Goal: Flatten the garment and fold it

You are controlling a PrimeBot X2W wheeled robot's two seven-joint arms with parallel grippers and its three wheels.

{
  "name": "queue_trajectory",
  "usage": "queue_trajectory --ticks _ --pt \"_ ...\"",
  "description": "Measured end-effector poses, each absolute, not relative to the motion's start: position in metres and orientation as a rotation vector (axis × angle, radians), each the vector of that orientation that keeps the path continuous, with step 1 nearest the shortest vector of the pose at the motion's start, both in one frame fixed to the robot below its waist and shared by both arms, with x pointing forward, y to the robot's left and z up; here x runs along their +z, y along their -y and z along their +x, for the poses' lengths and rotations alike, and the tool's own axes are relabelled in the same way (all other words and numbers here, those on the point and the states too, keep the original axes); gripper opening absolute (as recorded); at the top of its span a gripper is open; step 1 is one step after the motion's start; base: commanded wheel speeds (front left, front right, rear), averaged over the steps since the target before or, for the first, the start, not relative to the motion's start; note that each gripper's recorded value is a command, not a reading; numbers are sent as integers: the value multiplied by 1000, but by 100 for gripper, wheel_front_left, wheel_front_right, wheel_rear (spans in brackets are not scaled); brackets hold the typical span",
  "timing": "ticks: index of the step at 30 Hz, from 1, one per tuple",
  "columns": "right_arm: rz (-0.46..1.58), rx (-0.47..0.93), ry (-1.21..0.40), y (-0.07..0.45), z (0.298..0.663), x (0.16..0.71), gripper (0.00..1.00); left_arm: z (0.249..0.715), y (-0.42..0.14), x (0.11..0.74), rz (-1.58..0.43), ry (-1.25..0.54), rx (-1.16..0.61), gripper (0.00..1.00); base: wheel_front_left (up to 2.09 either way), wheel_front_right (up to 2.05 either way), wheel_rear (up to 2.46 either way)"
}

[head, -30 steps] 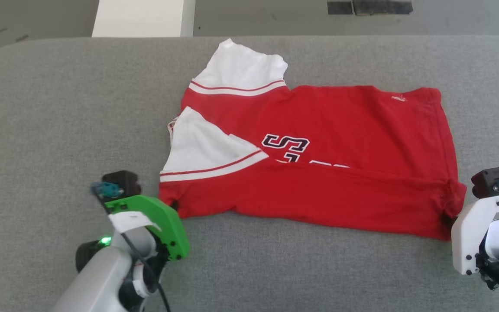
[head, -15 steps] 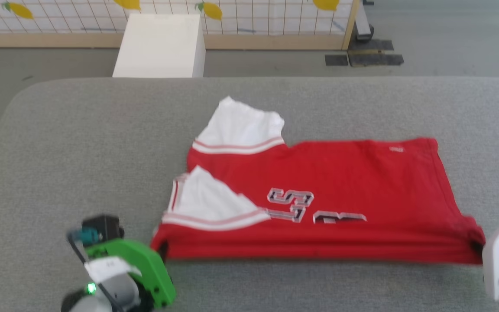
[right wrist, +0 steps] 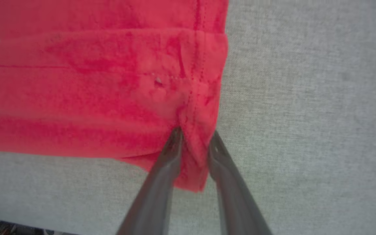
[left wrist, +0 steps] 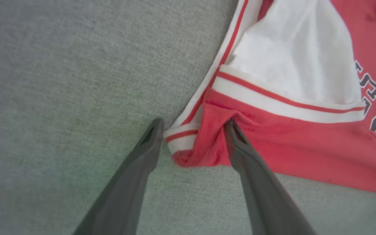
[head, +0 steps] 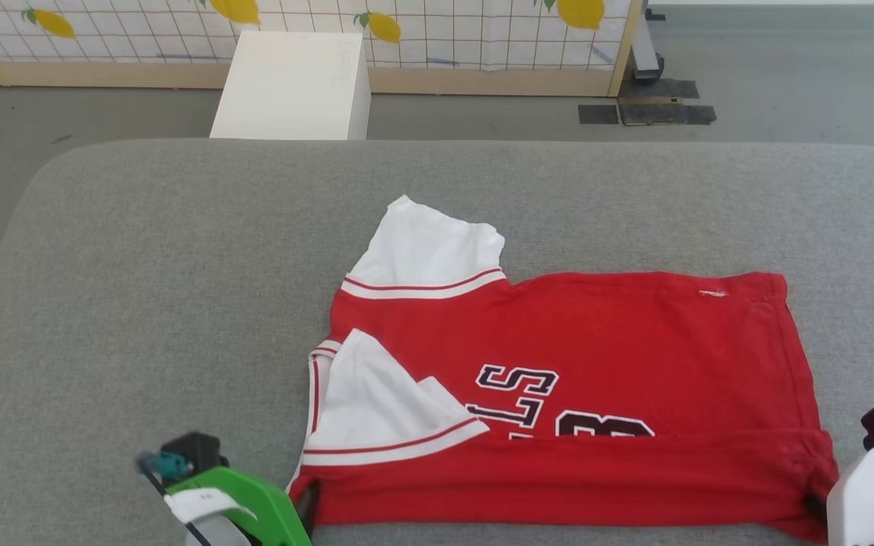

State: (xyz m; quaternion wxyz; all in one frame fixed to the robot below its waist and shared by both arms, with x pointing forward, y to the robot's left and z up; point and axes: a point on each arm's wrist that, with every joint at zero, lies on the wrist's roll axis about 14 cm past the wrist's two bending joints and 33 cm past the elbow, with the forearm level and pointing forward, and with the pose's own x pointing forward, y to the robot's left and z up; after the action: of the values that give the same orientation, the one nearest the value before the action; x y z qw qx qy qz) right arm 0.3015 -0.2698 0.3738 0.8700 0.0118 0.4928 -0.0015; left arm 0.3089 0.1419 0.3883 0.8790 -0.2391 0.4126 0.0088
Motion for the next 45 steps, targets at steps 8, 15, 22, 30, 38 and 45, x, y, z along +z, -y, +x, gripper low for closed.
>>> queue_trajectory --ticks 8,15,22,30,38,45 --pt "40 -9 -815 274 337 425 100 346 -159 447 -460 -657 -6 100 0 0 0" --pt "57 -38 -600 286 374 484 100 405 -166 544 -355 -231 -58 100 0 0 0" --pt "44 -62 -521 294 409 496 100 446 -140 552 -212 -91 -145 100 0 0 0" --pt "-19 -39 -550 297 454 485 100 509 -100 525 -144 -138 -240 100 0 0 0" --pt "-40 41 -623 277 482 451 100 563 -86 462 -52 -447 -262 100 0 0 0" --pt "-52 77 -692 271 485 420 100 589 -78 423 -13 -722 -248 100 0 0 0"
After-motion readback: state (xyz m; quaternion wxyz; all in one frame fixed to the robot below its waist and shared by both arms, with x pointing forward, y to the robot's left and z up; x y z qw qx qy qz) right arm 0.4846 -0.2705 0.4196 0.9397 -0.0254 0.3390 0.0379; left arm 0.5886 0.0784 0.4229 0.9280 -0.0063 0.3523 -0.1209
